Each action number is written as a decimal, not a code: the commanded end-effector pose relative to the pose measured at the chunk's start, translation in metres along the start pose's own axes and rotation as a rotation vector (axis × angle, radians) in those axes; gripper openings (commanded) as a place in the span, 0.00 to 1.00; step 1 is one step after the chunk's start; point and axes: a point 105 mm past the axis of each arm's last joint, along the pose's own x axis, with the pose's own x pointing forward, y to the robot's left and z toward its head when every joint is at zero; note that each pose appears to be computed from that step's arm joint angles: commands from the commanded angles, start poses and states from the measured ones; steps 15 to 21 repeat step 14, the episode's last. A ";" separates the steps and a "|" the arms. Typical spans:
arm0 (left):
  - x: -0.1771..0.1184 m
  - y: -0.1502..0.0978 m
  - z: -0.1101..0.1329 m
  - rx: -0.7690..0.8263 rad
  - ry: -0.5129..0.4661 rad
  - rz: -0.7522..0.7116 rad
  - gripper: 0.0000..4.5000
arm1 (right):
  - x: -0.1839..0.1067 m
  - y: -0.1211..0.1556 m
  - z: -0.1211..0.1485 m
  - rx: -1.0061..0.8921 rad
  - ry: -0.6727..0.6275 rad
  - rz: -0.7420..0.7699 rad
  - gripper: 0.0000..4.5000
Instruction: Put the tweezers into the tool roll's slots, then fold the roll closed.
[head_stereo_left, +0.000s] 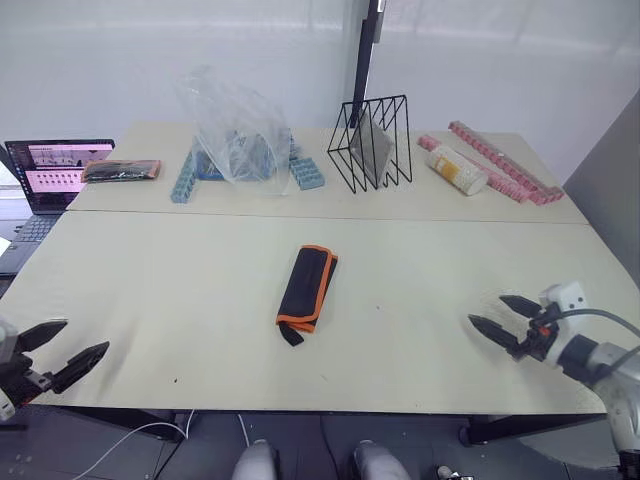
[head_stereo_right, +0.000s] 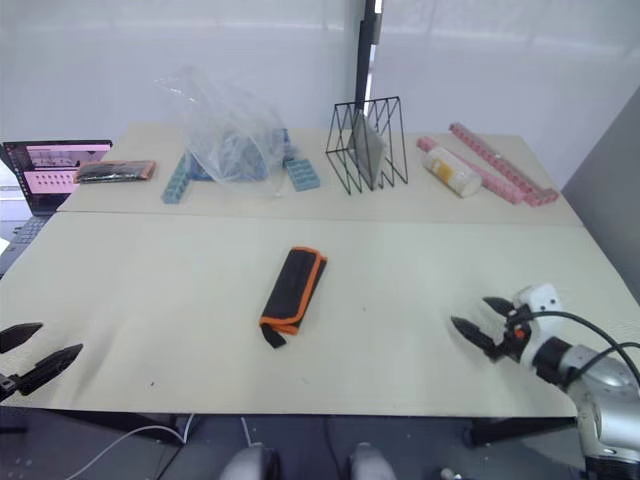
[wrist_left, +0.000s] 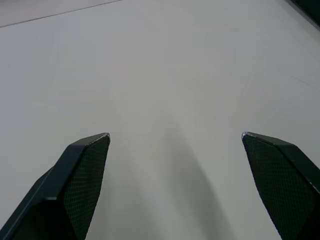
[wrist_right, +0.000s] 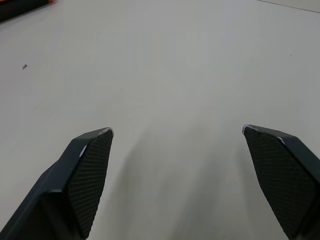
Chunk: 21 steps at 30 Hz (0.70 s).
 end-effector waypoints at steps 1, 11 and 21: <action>-0.001 0.001 0.008 0.032 -0.018 0.017 1.00 | -0.006 -0.010 0.011 -0.047 -0.032 -0.028 1.00; 0.005 -0.001 0.013 0.036 -0.020 -0.002 1.00 | -0.002 -0.006 0.008 -0.047 -0.028 -0.015 1.00; 0.006 0.001 0.016 0.045 -0.024 -0.001 1.00 | -0.002 -0.006 0.007 -0.047 -0.028 -0.018 1.00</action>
